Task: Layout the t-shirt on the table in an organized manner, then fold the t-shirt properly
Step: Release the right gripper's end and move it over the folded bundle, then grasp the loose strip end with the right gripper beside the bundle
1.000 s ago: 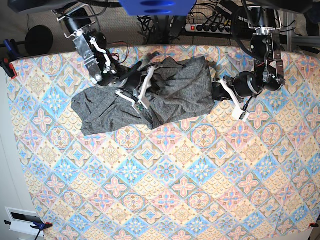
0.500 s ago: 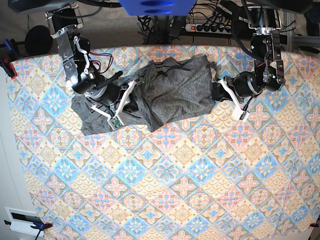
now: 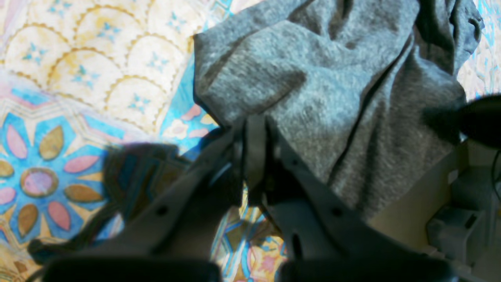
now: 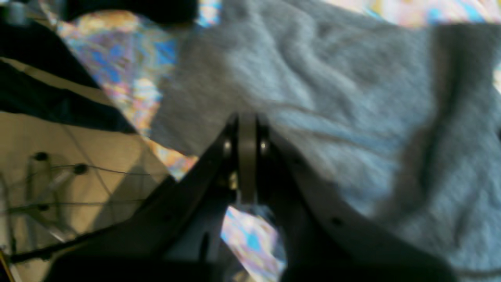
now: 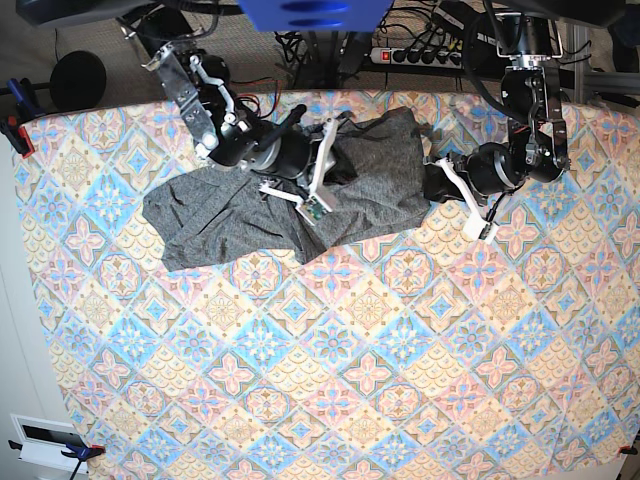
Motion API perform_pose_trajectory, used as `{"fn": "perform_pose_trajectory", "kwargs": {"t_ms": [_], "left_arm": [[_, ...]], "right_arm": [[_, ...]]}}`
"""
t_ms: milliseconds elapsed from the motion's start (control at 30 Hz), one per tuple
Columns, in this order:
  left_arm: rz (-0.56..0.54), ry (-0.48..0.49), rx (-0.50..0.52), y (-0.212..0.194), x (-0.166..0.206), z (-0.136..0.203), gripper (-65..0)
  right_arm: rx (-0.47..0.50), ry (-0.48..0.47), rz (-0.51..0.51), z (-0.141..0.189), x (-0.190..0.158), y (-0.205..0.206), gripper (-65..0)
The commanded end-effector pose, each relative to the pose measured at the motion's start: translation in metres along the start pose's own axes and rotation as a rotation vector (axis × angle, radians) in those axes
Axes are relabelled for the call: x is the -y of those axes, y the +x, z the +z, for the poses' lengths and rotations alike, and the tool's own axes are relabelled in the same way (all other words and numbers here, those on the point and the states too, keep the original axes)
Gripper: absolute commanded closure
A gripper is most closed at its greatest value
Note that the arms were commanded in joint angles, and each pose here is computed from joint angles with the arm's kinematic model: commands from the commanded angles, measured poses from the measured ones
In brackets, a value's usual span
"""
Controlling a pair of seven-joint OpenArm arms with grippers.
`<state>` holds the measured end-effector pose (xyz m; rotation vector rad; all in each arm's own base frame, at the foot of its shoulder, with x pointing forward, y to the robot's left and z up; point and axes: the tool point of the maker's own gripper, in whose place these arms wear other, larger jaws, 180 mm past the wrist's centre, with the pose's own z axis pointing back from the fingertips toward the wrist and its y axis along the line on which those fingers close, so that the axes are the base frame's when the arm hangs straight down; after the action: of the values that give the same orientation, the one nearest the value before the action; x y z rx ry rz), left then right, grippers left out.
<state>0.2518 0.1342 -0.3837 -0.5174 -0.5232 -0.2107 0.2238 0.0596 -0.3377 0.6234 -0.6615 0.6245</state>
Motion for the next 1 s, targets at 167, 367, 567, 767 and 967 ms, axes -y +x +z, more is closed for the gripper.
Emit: {"fn": "perform_pose_trajectory", "kwargs": {"t_ms": [167, 367, 567, 767, 967], "left_arm": [[-0.014, -0.005, 0.04, 0.012, 0.001, 0.005, 0.0], [-0.013, -0.006, 0.038, 0.011, 0.001, 0.005, 0.0], [-0.013, -0.006, 0.038, 0.011, 0.001, 0.005, 0.0], [-0.004, -0.006, 0.066, 0.011, 0.002, 0.004, 0.0], [0.009, -0.006, 0.057, 0.002, 0.002, 0.004, 0.0]], "right_arm": [[-0.005, 0.006, -0.041, -0.013, 0.004, -0.002, 0.0], [-0.115, -0.062, -0.038, -0.008, 0.037, -0.041, 0.0], [-0.207, -0.209, 0.083, 0.009, 0.071, -0.058, 0.0], [-0.176, -0.45, 0.22, 0.047, 0.108, -0.027, 0.0], [-0.144, -0.672, -0.008, 0.113, 0.175, -0.049, -0.2]]}}
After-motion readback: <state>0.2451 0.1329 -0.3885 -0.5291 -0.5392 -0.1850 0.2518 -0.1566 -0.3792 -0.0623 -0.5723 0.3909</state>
